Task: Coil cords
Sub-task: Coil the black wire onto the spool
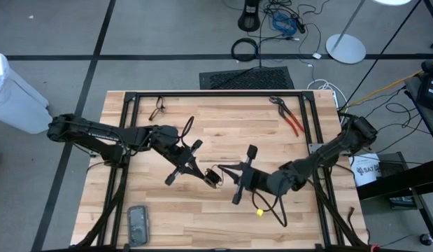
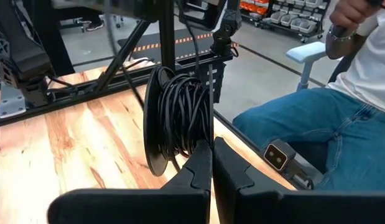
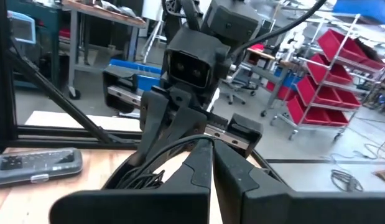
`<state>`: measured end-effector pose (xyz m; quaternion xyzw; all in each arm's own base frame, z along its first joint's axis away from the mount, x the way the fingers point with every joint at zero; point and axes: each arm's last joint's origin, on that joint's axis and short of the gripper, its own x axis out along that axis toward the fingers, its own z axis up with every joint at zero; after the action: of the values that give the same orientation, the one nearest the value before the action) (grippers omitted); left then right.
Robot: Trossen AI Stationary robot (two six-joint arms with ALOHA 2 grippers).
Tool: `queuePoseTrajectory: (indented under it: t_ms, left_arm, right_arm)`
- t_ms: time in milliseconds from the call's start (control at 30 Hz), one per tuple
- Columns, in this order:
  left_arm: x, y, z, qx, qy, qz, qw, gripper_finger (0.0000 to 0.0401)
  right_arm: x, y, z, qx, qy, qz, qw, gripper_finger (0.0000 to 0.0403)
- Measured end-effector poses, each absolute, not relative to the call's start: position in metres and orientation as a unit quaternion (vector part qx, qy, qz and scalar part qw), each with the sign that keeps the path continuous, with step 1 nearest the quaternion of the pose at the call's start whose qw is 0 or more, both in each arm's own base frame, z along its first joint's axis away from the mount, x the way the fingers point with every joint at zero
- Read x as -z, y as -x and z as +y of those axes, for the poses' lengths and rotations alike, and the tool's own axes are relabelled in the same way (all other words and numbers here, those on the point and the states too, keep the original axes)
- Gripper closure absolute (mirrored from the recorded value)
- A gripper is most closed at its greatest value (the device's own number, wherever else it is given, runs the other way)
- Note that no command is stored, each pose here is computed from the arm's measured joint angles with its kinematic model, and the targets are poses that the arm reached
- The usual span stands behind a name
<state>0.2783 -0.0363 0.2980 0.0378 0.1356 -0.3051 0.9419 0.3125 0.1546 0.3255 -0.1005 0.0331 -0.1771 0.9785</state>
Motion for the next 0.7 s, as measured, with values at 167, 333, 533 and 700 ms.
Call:
queuePoseTrajectory:
  t_ms: [167, 333, 533, 700]
  left_arm:
    - [-0.299, -0.279, -0.037, 0.307, -0.041, 0.129, 0.942, 0.0399]
    - [-0.302, -0.278, -0.038, 0.333, -0.04, 0.113, 0.935, 0.0399]
    - [-0.307, -0.278, -0.044, 0.37, -0.043, 0.083, 0.924, 0.0399]
    - [-0.311, -0.278, -0.046, 0.374, -0.053, 0.06, 0.924, 0.0399]
  right_arm:
    - [-0.325, -0.318, 0.145, 0.166, 0.087, 0.031, 0.982, 0.0403]
    - [-0.325, -0.325, 0.135, 0.142, 0.07, 0.027, 0.987, 0.0403]
    - [-0.326, -0.328, 0.128, 0.137, 0.04, 0.023, 0.99, 0.0403]
    - [-0.326, -0.33, 0.126, 0.126, 0.0, 0.018, 0.992, 0.0403]
